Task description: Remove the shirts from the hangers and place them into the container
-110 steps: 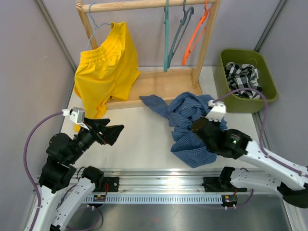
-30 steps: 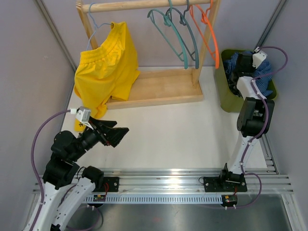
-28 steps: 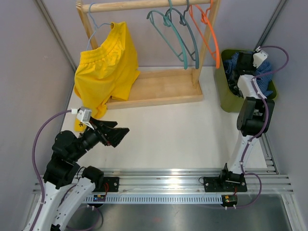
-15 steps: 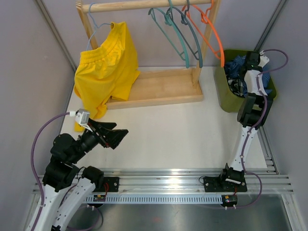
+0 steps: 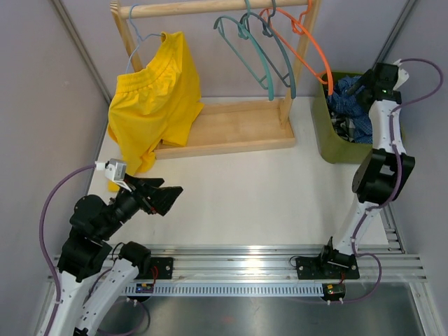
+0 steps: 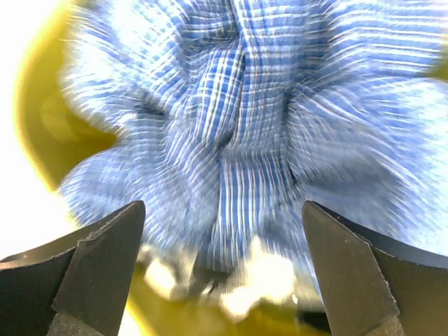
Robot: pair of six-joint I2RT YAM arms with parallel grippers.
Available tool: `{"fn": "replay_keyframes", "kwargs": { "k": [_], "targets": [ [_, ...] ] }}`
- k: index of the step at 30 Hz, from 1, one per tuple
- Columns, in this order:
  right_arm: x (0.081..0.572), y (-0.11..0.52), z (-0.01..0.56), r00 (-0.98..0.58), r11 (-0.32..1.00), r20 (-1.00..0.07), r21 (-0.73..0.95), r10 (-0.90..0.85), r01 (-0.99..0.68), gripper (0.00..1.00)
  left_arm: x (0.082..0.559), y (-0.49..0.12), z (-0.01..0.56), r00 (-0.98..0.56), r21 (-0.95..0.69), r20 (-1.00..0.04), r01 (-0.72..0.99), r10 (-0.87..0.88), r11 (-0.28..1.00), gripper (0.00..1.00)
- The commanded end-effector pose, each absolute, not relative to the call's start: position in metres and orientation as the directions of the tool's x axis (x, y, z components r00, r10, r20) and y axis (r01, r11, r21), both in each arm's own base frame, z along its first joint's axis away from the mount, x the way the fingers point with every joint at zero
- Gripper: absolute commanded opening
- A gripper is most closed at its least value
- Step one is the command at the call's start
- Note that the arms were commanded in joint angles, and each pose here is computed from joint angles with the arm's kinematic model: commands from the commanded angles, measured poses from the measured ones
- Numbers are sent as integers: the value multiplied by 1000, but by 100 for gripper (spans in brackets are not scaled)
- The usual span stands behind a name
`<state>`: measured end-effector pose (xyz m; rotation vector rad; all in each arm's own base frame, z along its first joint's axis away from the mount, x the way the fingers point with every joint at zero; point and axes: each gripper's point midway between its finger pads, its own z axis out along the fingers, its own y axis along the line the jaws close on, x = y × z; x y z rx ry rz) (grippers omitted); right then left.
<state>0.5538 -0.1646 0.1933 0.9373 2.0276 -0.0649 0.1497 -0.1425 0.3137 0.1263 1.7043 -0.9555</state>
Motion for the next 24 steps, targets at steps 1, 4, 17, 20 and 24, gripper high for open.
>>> {"fn": "replay_keyframes", "kwargs": {
  "k": [1,4,17,20,24],
  "targets": [
    [515,-163,345,-65,740,-871,372,487,560,100,146,-137,341,-284,-474,-880,567,-379,674,99],
    [477,-160,378,-12,748,-901,354,434,561,99,146,-138,344,-275,-461,-887,579,-371,673,99],
    [321,-2,339,-205,900,-879,400,430,171,99,132,-141,372,-199,-396,-912,662,-359,637,99],
    [267,43,359,-217,889,-876,453,430,-69,100,125,-143,378,-183,-371,-920,694,-347,617,99],
    [201,90,392,-232,815,-891,452,391,-362,99,121,-149,379,-198,-372,-919,722,-340,584,99]
  ]
}}
